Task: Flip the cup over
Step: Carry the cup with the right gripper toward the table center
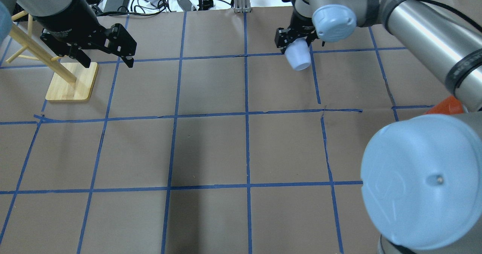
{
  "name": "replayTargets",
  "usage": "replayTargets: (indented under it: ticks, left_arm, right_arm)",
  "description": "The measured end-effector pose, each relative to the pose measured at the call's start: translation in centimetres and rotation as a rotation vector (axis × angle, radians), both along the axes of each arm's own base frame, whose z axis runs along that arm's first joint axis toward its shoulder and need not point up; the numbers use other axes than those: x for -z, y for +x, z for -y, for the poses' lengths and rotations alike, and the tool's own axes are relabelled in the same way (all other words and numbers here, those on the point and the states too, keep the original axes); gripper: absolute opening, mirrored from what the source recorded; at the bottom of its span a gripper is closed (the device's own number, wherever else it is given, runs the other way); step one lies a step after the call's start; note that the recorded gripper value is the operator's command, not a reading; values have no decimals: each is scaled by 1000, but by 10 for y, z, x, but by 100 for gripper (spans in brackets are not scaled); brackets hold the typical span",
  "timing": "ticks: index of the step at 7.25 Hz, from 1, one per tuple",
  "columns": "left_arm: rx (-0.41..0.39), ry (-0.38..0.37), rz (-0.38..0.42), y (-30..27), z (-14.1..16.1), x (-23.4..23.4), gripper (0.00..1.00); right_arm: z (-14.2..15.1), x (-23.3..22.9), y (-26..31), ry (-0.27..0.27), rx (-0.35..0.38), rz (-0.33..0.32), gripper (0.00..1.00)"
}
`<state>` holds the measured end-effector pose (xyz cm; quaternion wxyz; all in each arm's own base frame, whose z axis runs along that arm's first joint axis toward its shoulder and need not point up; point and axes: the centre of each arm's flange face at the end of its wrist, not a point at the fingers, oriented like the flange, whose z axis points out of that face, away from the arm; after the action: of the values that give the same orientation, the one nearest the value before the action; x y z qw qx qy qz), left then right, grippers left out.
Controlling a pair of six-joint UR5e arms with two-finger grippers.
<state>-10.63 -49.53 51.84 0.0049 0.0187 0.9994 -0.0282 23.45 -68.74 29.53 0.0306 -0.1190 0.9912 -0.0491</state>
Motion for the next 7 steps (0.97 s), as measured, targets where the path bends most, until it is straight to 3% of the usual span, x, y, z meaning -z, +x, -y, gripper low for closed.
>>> replayTargets:
  ticks: [2, 3, 5, 7]
  left_arm:
    - [0, 6, 2, 0, -2, 3, 100]
    - [0, 6, 2, 0, -3, 3, 100]
    - [0, 6, 2, 0, -3, 3, 100]
    - [0, 6, 2, 0, -4, 3, 100]
  right_arm:
    - [-22, 11, 82, -43, -52, 19, 39]
    - [-34, 21, 115, -63, -146, 0, 37]
    - [-47, 35, 143, -84, -389, -79, 36]
    - [-67, 38, 173, -100, -709, -128, 34]
